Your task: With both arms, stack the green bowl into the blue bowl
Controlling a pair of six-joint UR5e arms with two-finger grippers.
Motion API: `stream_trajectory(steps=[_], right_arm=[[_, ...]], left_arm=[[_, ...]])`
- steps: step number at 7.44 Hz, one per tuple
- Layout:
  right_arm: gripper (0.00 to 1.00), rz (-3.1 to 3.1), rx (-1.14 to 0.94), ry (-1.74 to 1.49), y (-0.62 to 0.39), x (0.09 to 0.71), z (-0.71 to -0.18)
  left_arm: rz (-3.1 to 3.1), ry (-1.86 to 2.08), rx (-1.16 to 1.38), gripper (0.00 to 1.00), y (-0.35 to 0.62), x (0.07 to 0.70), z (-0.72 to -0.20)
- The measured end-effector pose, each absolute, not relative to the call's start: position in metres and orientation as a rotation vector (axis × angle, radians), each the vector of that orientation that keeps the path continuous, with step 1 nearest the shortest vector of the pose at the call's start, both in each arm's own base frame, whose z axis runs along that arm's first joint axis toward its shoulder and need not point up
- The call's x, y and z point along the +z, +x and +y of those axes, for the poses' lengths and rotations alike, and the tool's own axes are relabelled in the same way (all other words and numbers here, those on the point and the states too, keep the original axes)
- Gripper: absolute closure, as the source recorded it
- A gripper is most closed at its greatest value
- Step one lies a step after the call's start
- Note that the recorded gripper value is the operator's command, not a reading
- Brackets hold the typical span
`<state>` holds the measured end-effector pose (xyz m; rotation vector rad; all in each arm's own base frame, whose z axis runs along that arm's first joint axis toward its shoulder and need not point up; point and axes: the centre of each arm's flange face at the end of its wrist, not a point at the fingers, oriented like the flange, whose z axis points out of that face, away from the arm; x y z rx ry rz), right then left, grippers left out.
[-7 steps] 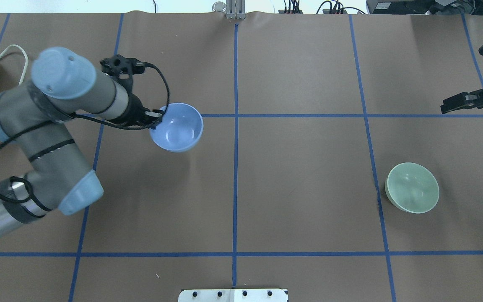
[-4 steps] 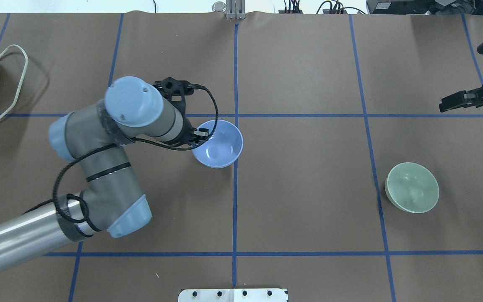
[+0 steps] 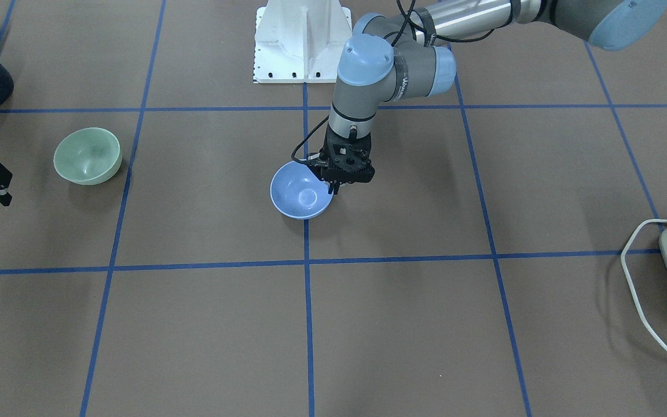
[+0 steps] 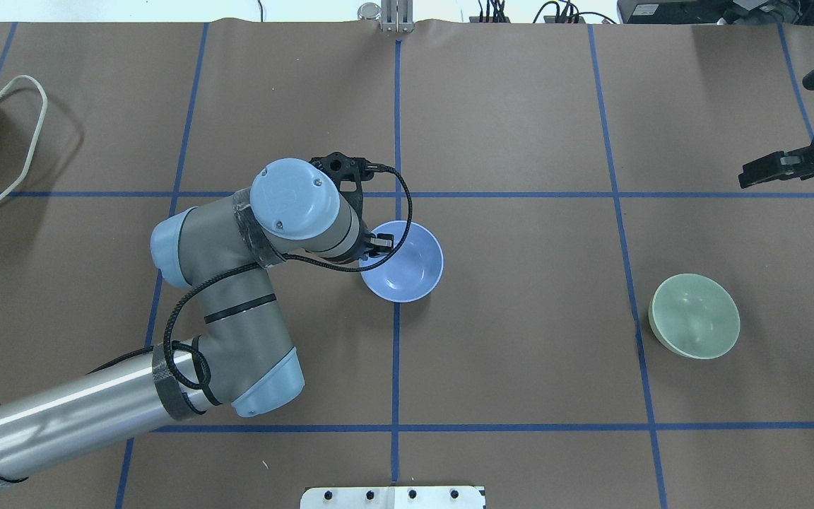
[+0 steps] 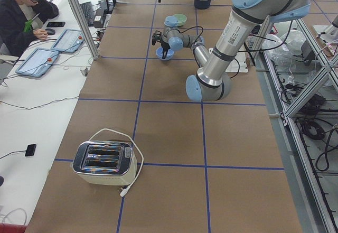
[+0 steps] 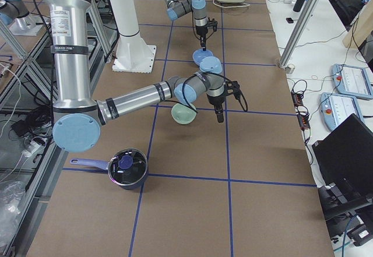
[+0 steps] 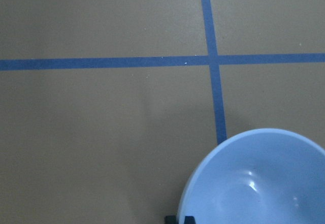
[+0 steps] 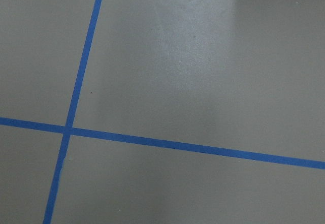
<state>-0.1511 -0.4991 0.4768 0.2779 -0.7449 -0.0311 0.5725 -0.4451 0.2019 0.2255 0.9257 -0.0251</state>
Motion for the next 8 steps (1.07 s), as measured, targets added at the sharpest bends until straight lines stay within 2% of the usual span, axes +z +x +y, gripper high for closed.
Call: stream_trajectory(steps=[1, 2, 5, 8], right_arm=[[0.0, -0.745, -0.031, 0.278, -0.151, 0.476, -0.499], [0.0, -0.746, -0.032, 0.278, -0.151, 0.476, -0.499], [0.0, -0.757, -0.035, 0.275, -0.151, 0.474, -0.497], [0.0, -0.815, -0.054, 0.232, -0.155, 0.467, -0.472]], left_arm=[[0.918, 0.236, -0.025, 0.22, 0.575, 0.204, -0.443], [0.915, 0.248, -0.023, 0.02, 0.577, 0.203, -0.439], [0.93, 0.282, 0.008, 0.01, 0.532, 0.184, -0.441], [0.847, 0.279, 0.141, 0.01, 0.384, 0.211, -0.471]])
